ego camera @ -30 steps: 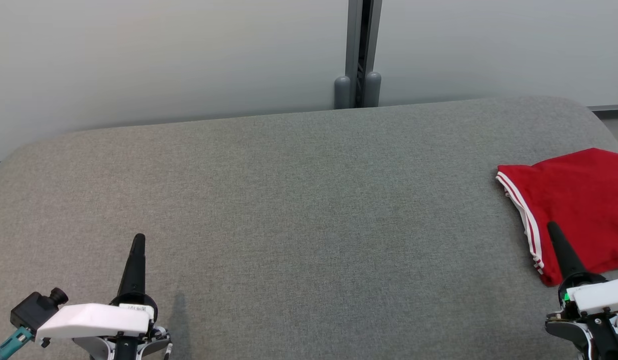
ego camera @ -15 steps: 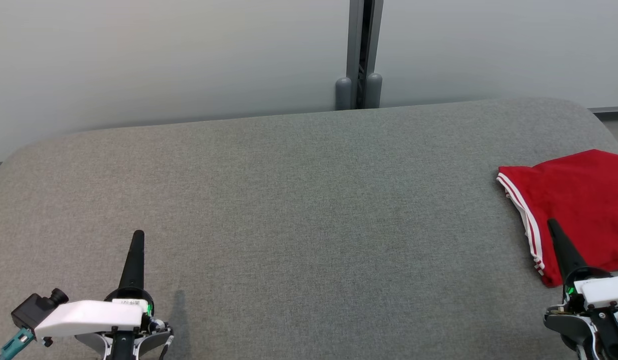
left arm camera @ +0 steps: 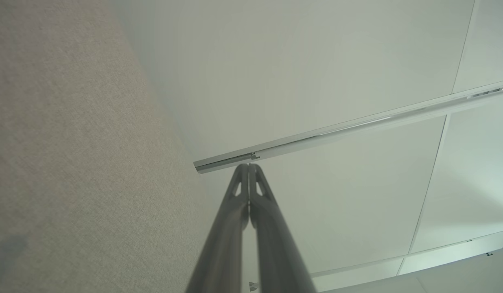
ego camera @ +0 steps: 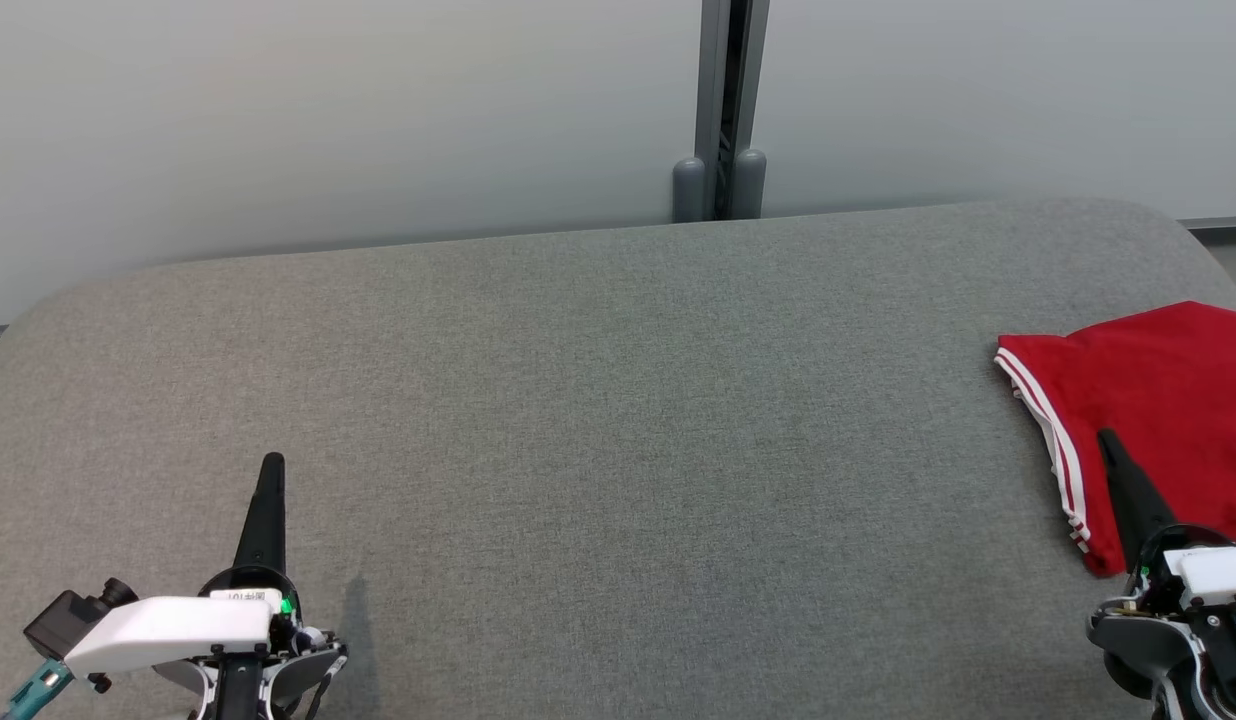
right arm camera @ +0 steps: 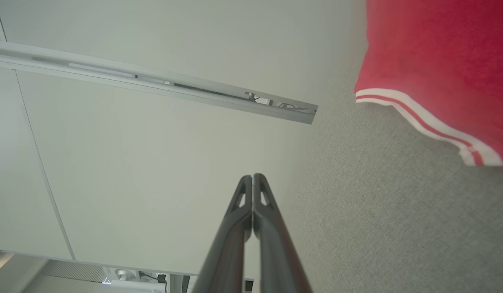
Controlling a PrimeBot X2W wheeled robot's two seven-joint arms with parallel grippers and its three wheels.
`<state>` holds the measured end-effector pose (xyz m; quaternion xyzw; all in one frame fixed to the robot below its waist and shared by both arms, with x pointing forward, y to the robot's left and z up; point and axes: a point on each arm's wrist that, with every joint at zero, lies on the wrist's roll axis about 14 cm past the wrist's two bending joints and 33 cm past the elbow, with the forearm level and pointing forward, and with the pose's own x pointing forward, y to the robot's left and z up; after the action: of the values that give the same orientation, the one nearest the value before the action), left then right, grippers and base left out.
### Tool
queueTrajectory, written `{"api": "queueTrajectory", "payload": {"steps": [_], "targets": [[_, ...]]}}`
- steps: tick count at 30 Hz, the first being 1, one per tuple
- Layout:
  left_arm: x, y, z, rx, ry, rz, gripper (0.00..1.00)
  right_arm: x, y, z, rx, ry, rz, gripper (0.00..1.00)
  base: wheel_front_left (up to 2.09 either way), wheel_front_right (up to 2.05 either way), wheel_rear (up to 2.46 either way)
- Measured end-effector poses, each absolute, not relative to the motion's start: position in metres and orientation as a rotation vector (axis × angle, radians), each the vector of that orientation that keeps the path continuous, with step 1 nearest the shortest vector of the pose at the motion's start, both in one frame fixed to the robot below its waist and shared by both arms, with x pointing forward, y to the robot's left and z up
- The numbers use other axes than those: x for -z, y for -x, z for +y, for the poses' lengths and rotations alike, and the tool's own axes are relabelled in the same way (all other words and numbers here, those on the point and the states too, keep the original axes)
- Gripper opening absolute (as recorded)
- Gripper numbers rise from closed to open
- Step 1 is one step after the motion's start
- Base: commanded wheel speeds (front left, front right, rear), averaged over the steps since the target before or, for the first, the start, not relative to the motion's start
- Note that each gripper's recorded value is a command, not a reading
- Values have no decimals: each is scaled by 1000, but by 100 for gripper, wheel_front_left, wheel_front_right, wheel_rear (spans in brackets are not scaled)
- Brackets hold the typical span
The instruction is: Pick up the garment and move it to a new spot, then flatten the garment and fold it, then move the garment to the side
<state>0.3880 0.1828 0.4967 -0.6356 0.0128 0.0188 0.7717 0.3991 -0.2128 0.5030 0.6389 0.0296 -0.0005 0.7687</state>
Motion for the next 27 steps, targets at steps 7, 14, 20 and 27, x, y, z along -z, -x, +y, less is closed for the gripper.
{"api": "queueTrajectory", "payload": {"steps": [7,14,20,27], "targets": [[-498,-389,183,-42,1433,17,0,-504,-401,-213,-3,-1439,58,0,0,0,0],[-500,-391,183,-43,1487,5,0,-505,-403,-213,-8,-1490,54,0,0,0,0],[-500,-391,184,-47,1524,-5,0,-507,-405,-213,-14,-1529,46,0,0,0,0],[-502,-393,185,-45,1572,-17,0,-507,-407,-213,-17,-1573,44,0,0,0,0]]}}
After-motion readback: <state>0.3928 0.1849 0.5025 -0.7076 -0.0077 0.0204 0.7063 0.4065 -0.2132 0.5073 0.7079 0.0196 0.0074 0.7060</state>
